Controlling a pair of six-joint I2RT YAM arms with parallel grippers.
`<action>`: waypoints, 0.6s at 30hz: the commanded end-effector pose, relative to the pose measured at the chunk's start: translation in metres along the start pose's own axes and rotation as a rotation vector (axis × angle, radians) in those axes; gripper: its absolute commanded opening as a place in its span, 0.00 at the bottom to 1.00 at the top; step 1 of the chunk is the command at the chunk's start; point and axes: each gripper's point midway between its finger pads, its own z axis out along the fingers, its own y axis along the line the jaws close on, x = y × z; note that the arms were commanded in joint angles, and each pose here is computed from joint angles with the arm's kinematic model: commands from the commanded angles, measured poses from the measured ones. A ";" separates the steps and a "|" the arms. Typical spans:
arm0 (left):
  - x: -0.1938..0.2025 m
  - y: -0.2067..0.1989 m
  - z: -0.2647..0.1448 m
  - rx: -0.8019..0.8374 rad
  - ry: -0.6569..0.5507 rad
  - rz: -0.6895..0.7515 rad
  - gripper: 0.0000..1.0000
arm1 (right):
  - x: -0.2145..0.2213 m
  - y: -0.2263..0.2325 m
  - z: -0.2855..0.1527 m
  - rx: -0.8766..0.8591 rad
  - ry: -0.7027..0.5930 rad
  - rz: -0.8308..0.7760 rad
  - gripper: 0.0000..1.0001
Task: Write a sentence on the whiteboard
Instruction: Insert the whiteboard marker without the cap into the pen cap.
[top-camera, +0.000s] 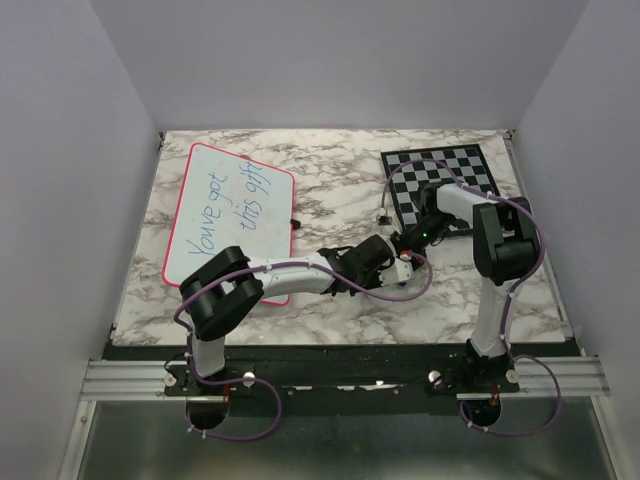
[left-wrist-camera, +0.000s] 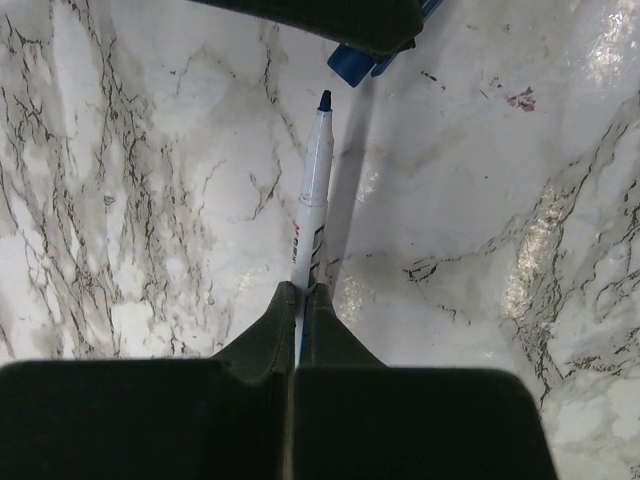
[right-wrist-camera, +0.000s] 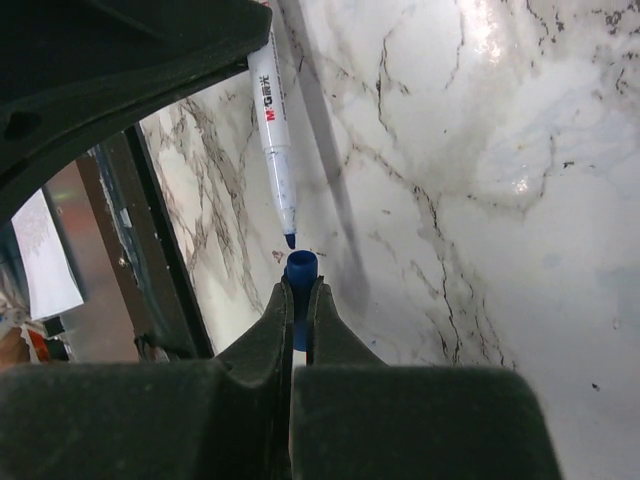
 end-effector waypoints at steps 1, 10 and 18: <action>0.000 0.001 -0.001 -0.003 -0.019 0.017 0.00 | -0.009 -0.005 0.003 -0.003 -0.008 -0.003 0.01; 0.002 -0.002 -0.001 0.005 -0.024 0.019 0.00 | -0.016 -0.002 0.004 -0.012 -0.011 -0.009 0.01; 0.002 -0.001 -0.002 0.000 -0.027 0.017 0.00 | -0.013 0.000 0.007 -0.023 0.003 -0.005 0.01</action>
